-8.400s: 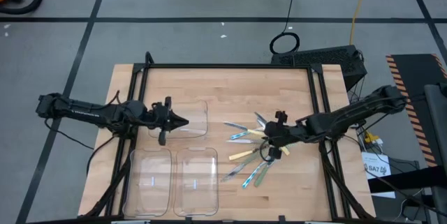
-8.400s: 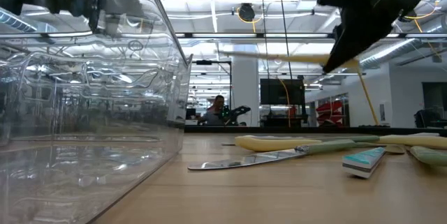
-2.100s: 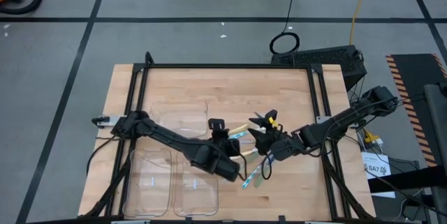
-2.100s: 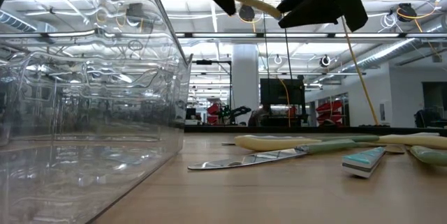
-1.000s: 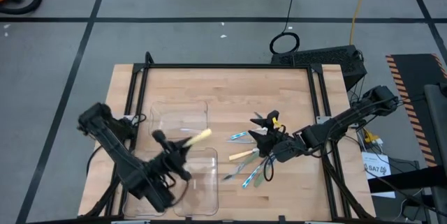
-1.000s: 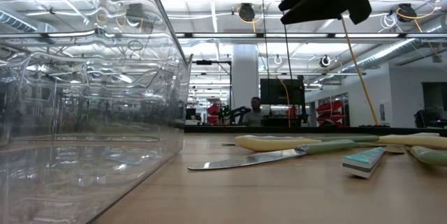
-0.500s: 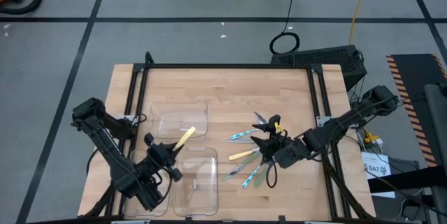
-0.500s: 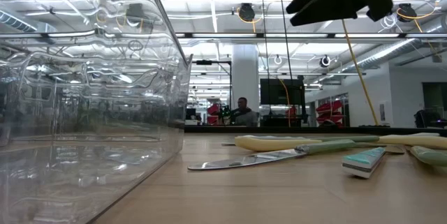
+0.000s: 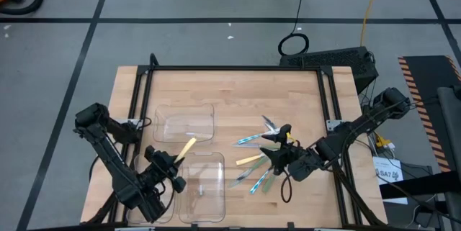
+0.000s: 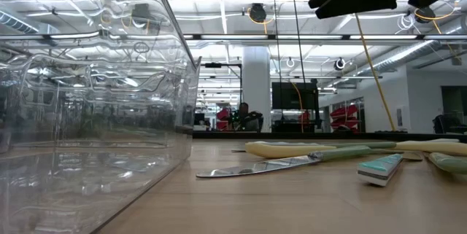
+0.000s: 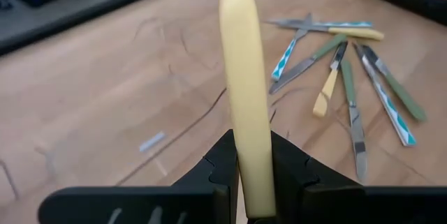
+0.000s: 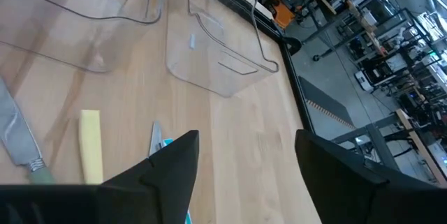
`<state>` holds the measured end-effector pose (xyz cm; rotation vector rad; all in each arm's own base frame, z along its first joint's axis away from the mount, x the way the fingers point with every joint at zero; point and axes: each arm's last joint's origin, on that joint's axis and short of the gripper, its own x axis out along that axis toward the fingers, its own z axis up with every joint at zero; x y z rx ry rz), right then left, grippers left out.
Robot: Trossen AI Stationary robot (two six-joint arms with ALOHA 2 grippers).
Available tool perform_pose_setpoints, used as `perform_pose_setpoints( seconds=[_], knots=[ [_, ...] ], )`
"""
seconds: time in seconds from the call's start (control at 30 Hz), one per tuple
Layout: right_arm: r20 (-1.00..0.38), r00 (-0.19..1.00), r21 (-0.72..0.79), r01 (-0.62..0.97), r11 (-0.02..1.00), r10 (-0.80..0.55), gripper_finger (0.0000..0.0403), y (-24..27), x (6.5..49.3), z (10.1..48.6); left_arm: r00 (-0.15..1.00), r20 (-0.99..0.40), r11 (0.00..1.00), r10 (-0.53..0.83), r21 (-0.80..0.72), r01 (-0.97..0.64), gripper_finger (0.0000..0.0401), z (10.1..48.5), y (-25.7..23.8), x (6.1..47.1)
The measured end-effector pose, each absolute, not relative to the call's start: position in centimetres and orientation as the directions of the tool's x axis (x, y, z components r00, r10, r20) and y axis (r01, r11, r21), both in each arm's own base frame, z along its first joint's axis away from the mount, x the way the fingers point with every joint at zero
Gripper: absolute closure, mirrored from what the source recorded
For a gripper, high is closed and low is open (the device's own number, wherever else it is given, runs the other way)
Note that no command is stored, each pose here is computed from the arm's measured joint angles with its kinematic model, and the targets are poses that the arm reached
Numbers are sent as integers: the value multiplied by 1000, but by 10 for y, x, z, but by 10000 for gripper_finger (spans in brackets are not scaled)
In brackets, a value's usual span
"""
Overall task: Sort silverware by color (type)
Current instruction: Put the top left yellow table knife into the bottom left transparent bin
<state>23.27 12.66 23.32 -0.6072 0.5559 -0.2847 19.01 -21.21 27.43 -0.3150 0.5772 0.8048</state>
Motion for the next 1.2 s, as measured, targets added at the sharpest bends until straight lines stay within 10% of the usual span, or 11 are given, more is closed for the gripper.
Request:
perform_pose_setpoints(
  seconds=[0.67, 1.2],
  knots=[
    [-412, 815, -574, 116, 811, -408, 172, 127, 232, 232, 359, -802, 515, 477, -76, -854, 352, 257, -236, 167],
    [-427, 805, -447, 207, 870, -411, 172, 127, 230, 231, 413, -821, 537, 394, -160, -828, 352, 266, -260, 135]
  ],
)
